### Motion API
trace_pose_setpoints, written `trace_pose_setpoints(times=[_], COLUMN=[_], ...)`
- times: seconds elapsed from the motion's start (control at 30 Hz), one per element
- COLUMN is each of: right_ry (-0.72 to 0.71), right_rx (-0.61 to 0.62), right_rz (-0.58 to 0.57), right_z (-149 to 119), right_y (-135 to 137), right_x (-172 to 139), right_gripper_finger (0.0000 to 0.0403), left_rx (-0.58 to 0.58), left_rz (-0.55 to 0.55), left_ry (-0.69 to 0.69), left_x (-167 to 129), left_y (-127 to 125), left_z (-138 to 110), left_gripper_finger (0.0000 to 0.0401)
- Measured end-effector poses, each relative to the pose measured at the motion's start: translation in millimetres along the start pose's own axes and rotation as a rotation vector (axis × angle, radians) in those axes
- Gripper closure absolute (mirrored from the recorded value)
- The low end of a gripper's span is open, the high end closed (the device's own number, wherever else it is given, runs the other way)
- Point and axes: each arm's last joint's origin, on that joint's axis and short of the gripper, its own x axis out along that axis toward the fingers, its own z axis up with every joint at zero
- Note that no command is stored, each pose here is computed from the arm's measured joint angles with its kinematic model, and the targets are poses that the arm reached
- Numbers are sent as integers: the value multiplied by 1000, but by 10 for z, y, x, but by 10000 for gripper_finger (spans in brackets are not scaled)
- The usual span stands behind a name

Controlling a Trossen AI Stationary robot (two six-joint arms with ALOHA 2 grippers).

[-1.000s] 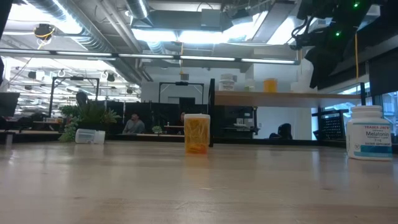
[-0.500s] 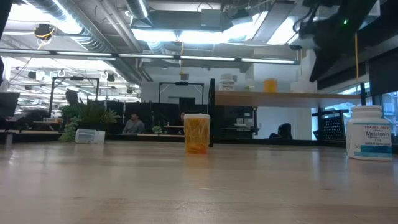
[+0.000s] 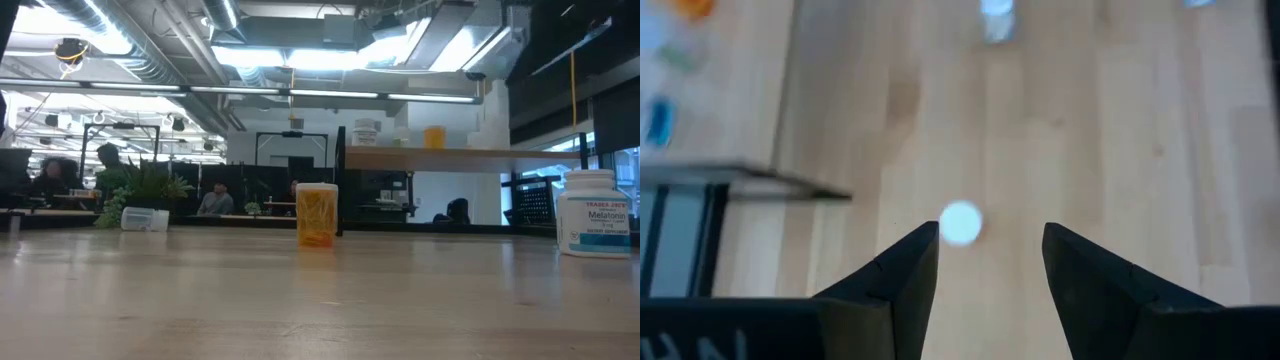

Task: Pick and place medicine bottles onto shelf by color
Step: Put the top orange pill bottle on the shelf aligned with the other orange pill bottle

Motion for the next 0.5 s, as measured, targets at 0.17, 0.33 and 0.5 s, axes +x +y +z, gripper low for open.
trace_pose_setpoints(times=[0.17,0.33,0.5], right_ry=[-39,-57,-87], right_rx=[-85,-137,-181], right_rz=[17,77,122], right_z=[-32,-70,-73], right_y=[127,255,326], right_x=[-92,-149,-241], right_gripper_finger=[401,401,401], left_rx=[-95,-168,-231], left_rz=[65,49,81], left_ry=[34,19,-6], left_x=[-111,-269,-393], left_y=[-84,-248,-453], left_z=[-109,-199,-308], left_gripper_finger=[227,227,227])
